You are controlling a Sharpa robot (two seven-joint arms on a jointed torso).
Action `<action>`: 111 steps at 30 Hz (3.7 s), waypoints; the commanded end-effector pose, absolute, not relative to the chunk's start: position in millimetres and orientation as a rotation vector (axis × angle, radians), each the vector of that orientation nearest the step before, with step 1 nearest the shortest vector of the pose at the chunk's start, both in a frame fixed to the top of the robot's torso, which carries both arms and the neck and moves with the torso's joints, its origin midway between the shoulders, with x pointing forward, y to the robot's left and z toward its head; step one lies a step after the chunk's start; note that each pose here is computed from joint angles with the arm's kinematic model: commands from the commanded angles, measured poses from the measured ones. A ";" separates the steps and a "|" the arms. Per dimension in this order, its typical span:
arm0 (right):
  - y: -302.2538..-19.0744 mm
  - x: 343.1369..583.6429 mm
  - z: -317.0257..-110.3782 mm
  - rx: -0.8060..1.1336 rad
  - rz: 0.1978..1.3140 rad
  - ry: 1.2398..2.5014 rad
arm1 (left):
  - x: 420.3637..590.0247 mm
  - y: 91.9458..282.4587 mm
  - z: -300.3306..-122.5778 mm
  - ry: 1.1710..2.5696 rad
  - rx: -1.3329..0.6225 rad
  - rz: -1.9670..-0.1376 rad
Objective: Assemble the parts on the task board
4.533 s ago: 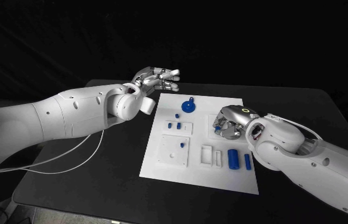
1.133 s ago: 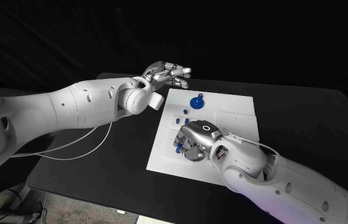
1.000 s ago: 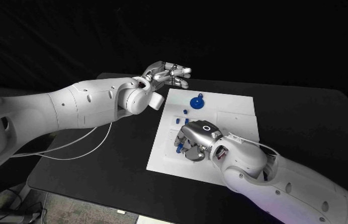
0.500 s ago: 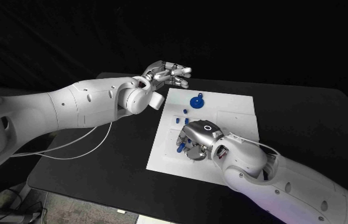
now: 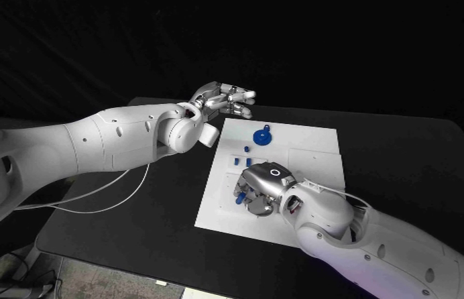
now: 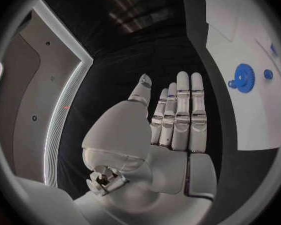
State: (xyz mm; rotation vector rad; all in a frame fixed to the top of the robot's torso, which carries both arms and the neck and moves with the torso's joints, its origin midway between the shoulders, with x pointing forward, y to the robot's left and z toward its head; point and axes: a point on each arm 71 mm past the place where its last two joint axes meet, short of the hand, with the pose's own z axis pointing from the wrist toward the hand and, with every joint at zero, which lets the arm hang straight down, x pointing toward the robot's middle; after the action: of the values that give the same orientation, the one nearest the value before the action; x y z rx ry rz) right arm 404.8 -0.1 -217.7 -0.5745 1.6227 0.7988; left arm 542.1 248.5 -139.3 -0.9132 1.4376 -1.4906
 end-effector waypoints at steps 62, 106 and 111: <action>-132.7 446.5 -176.9 0.060 0.928 1.830 | 543.5 254.9 -148.8 1.447 -0.923 -1.495; -189.4 459.2 -221.1 0.350 0.473 2.400 | 540.7 236.6 -174.9 1.463 -0.917 -1.422; -184.1 459.2 -228.4 0.297 0.430 2.403 | 540.7 235.8 -175.2 1.463 -0.925 -1.425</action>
State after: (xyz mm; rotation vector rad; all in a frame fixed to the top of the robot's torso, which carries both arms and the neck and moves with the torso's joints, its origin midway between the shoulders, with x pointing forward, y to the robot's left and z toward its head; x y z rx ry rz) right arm 458.7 -183.7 -227.4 0.3394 2.4040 0.4710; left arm 540.9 237.6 -175.5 -0.9132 1.4744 -1.4122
